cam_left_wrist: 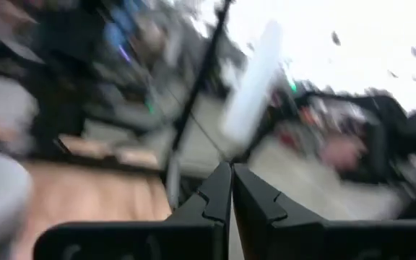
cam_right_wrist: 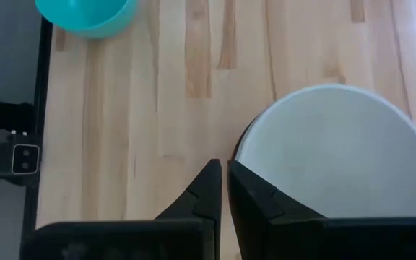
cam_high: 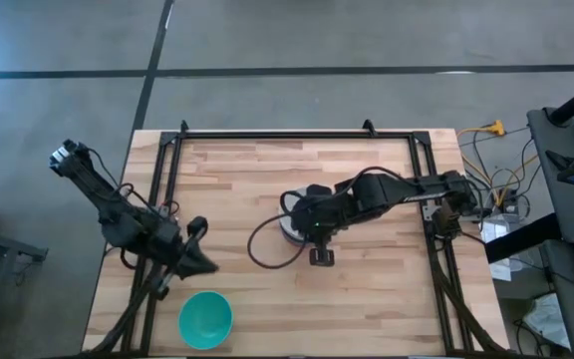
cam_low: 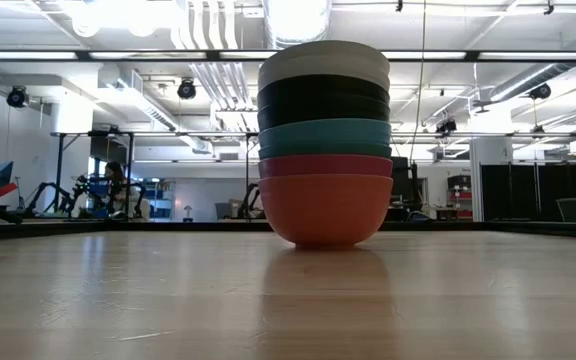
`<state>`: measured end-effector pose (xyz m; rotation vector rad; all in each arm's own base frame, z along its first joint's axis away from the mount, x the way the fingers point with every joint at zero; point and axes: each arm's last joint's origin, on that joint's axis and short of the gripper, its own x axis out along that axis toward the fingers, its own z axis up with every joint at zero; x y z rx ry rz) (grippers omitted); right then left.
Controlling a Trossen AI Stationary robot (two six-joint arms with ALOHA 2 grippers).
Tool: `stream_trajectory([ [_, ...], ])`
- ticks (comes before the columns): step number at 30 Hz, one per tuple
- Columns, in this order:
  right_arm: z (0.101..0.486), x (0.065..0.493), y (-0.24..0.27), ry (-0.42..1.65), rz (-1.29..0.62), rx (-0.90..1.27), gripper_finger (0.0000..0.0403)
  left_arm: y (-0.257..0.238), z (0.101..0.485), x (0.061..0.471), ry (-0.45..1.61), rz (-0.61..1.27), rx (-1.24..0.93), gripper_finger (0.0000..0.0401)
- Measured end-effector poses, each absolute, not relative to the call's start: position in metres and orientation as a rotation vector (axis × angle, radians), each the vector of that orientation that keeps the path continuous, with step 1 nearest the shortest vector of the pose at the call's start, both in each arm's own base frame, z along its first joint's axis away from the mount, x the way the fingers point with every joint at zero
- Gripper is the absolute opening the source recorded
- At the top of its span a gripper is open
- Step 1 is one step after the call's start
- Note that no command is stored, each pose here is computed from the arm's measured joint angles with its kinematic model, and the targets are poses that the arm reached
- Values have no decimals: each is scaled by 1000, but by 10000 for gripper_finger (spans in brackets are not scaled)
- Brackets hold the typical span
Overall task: Nest bowls inside each other
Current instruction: Stack the light blue bowl on the white bowl
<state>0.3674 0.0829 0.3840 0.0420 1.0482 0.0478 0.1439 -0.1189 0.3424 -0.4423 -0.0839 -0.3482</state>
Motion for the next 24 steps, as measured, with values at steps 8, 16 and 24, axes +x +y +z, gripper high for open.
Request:
stream_trajectory([
  [8,368,365,99,1105,67,28,18,-124,352,141,444,-412,-356,0],
  [16,359,365,102,1137,35,72,18,-133,337,148,984,-265,-45,0],
  [24,359,365,103,1137,13,108,18,-154,310,161,1206,-384,-52,16],
])
